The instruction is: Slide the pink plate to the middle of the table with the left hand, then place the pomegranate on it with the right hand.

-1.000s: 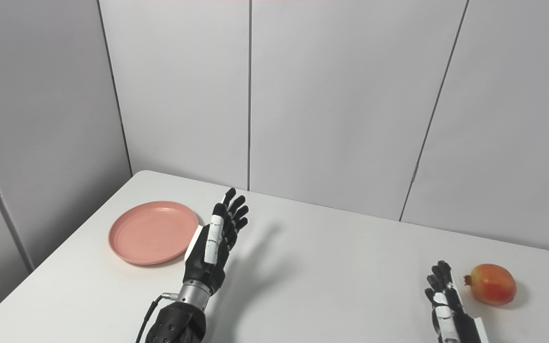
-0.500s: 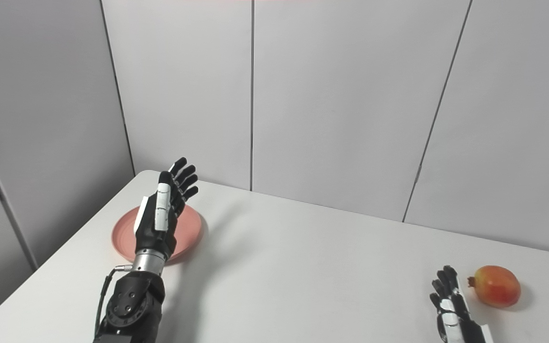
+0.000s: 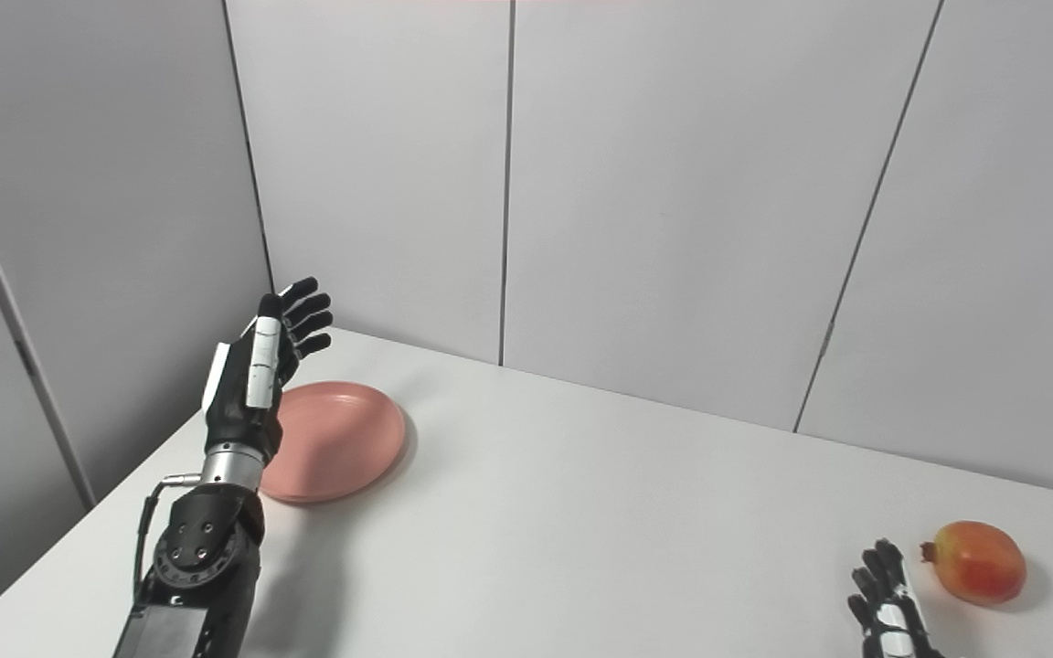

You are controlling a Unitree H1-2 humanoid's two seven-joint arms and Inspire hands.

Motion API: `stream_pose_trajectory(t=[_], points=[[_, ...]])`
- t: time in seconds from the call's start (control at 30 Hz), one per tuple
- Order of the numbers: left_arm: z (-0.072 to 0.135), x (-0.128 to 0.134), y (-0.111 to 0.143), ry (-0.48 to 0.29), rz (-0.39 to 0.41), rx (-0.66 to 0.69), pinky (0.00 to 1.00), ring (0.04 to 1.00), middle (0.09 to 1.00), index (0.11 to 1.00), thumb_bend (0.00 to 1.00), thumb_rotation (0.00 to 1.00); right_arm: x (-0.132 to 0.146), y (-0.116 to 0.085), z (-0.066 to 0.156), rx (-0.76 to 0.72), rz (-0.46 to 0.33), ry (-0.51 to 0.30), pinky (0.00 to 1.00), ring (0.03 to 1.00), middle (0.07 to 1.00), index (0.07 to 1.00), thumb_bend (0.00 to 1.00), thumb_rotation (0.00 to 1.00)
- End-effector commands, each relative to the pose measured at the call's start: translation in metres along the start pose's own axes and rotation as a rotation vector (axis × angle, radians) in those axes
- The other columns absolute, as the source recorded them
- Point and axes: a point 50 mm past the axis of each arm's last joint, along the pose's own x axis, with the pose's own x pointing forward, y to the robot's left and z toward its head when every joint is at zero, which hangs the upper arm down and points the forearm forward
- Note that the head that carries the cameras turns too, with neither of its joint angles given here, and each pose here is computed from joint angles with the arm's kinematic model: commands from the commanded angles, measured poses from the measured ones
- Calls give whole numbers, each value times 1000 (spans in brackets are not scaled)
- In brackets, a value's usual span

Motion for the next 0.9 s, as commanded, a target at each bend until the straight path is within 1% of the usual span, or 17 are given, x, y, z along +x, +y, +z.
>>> stream_pose_trajectory(t=[0.0, 0.13, 0.3, 0.37, 0.4, 0.5, 0.53, 0.63, 0.77, 0.83, 0.87], points=[[19, 19, 13, -126, 53, 34, 778, 783, 782, 763, 903, 1000, -3, -3, 0, 6, 5, 9, 1000, 1000, 1000, 1000, 477, 960], [13, 18, 26, -122, 107, 44, 771, 785, 783, 765, 906, 1000, -5, -3, 2, 8, 8, 9, 1000, 1000, 1000, 1000, 474, 963], [3, 18, 41, -104, 143, 82, 776, 791, 790, 778, 908, 1000, -5, -3, 4, 8, 2, 7, 1000, 1000, 1000, 1000, 483, 955], [-2, 17, 46, -90, 155, 94, 803, 806, 800, 782, 945, 1000, -5, -3, 5, 7, 3, 6, 1000, 1000, 1000, 1000, 483, 957], [-5, 17, 49, -84, 160, 98, 811, 812, 804, 784, 944, 1000, -5, -3, 6, 7, 2, 7, 1000, 1000, 1000, 1000, 482, 956], [-12, 17, 53, -69, 174, 107, 831, 820, 811, 789, 926, 1000, -6, -3, 8, 8, 0, 11, 1000, 1000, 1000, 1000, 484, 954], [-16, 17, 55, -65, 183, 108, 843, 824, 813, 791, 901, 1000, -6, -3, 8, 8, 0, 12, 1000, 1000, 1000, 1000, 489, 952], [-27, 17, 60, -64, 208, 106, 829, 824, 816, 797, 878, 1000, -6, -3, 10, 9, 0, 11, 1000, 1000, 1000, 1000, 483, 951], [-42, 18, 65, -32, 228, 117, 800, 815, 812, 798, 879, 1000, -6, -5, 11, 9, -1, 8, 1000, 1000, 1000, 1000, 459, 963], [-47, 17, 67, -21, 230, 121, 807, 823, 822, 809, 870, 1000, -6, -5, 11, 11, -1, 9, 1000, 1000, 1000, 1000, 459, 961], [-52, 17, 67, -20, 239, 98, 810, 825, 824, 812, 867, 1000, -6, -6, 11, 12, -2, 9, 1000, 1000, 1000, 1000, 458, 959]])
